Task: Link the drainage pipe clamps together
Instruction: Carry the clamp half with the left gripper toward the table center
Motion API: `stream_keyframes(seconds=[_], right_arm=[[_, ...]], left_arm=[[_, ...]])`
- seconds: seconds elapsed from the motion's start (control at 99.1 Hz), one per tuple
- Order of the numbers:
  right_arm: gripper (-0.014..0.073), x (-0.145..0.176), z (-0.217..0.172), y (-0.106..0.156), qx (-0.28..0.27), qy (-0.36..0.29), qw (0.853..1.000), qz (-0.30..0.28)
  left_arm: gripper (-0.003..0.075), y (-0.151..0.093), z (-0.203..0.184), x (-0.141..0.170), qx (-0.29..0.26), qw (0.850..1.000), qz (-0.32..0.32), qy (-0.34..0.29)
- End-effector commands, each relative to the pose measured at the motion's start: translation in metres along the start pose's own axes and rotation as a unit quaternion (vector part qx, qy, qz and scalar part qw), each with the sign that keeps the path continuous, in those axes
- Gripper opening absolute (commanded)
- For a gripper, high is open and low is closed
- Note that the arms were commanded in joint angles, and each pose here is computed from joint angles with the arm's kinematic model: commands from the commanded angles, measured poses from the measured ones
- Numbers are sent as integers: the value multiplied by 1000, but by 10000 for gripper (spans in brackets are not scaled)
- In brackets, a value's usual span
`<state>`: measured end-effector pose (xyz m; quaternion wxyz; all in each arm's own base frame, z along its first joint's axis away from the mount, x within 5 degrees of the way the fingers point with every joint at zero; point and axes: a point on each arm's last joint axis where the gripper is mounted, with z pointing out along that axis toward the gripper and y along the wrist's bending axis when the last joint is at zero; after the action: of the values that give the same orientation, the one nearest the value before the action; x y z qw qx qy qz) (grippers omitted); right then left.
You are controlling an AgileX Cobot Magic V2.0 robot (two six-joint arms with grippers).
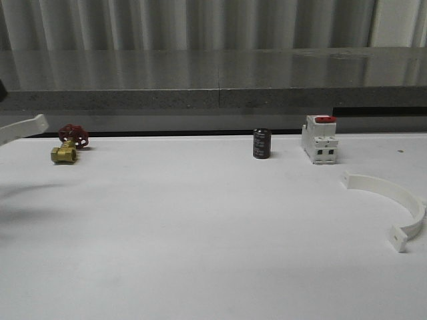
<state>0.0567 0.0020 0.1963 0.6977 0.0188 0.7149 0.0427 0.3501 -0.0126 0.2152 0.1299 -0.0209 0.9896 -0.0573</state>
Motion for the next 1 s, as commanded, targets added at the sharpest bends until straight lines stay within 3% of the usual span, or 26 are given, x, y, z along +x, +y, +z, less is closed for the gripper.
stream_keyframes(seconds=[0.0, 0.282, 0.686, 0.989], right_arm=[[-68, -14, -3, 1, -1, -59, 998, -4], [-68, -14, -3, 1, -1, -59, 998, -4], [-68, -14, -3, 1, -1, -59, 998, -4], [-68, -14, -3, 1, -1, -59, 998, -4]], left_arm=[[8, -34, -21, 1, 25, 999, 3, -35], [8, -121, -12, 16, 60, 995, 44, -61], [8, -172, 32, 19, 59, 997, 53, -16], [8, -186, 51, 11, 43, 998, 49, -16]])
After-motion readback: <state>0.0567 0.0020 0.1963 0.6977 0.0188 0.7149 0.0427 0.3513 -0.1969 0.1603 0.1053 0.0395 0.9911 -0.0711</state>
